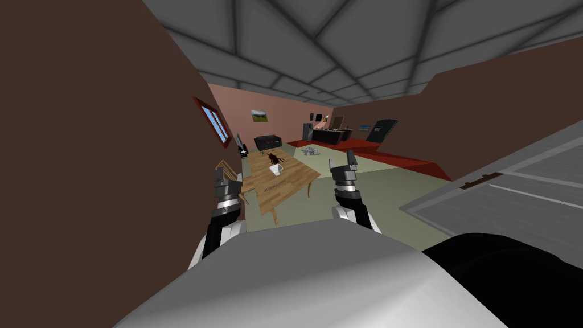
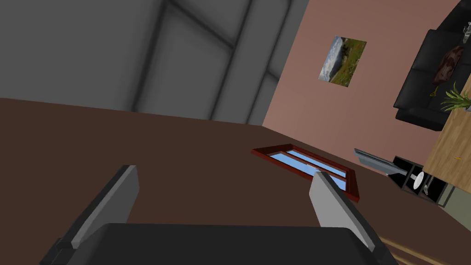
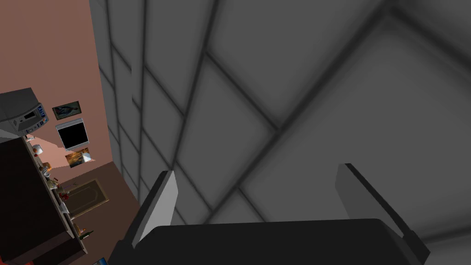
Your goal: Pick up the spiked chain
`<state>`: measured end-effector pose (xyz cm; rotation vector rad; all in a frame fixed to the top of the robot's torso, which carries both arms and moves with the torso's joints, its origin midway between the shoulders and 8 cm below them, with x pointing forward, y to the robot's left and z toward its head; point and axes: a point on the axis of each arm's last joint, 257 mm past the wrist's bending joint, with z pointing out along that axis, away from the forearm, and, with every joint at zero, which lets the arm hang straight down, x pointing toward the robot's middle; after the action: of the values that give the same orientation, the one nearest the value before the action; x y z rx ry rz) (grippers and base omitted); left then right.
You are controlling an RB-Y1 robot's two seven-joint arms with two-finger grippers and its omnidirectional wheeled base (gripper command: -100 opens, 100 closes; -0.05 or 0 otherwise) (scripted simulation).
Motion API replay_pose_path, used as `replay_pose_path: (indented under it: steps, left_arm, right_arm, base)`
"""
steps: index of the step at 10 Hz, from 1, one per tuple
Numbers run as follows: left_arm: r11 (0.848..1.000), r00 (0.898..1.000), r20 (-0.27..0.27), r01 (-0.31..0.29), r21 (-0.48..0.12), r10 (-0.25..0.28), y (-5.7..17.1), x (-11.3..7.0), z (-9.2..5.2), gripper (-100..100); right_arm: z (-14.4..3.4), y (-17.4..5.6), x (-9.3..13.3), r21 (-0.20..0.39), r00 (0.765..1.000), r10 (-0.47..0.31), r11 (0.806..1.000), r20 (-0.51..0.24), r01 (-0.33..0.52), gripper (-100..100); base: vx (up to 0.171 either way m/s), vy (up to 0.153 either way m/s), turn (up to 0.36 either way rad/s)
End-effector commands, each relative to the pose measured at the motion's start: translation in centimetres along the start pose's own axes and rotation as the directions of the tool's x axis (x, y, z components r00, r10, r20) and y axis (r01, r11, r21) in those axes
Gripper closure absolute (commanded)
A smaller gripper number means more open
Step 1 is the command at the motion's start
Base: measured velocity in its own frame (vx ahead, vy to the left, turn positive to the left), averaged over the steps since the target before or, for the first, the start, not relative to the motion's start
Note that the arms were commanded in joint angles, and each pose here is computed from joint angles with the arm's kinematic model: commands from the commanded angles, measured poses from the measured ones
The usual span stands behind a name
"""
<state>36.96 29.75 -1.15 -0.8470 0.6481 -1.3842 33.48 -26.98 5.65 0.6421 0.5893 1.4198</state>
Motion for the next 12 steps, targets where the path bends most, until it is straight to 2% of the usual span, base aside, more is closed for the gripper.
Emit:
replay_pose_path:
  steps: [1, 4, 6, 7, 8, 12]
  left_arm:
    - [1.0, 1.0, -0.021, -0.009, -0.02, 0.008, 0.7, 0.1, 0.1, -100]
    - [0.996, 0.998, -0.056, -0.021, -0.09, 0.016, 3.1, -0.1, 0.7, -100]
    - [0.992, 0.998, -0.062, -0.022, -0.122, 0.015, 4.2, -0.3, 0.9, -100]
    - [0.987, 0.998, -0.065, -0.021, -0.157, 0.011, 5.5, -0.6, 1.2, -100]
    - [0.987, 0.998, -0.065, -0.021, -0.157, 0.011, 5.5, -0.6, 1.2, -100]
    - [0.964, 0.998, -0.058, -0.007, -0.266, -0.009, 9.4, -1.7, 2.2, -100]
  right_arm:
    - [0.0, 0.0, 0.0, 0.0, 1.0, 0.0, 1.0, 0.0, 0.0, 0]
    - [0.0, 0.0, 0.0, 0.0, 1.0, 0.0, 1.0, 0.0, 0.0, 0]
    - [0.0, 0.0, 0.0, 0.0, 1.0, 0.0, 1.0, 0.0, 0.0, 0]
    - [0.0, 0.0, 0.0, 0.0, 1.0, 0.0, 1.0, 0.0, 0.0, 0]
    - [0.0, 0.0, 0.0, 0.0, 1.0, 0.0, 1.0, 0.0, 0.0, 0]
    - [0.0, 0.0, 0.0, 0.0, 1.0, 0.0, 1.0, 0.0, 0.0, 0]
  base:
    - [-0.002, -0.014, -0.027]
    - [0.006, -0.055, -0.053]
    - [0.004, -0.072, -0.044]
    - [0.01, -0.06, -0.051]
    - [0.009, -0.048, -0.032]
    - [0.007, -0.08, -0.063]
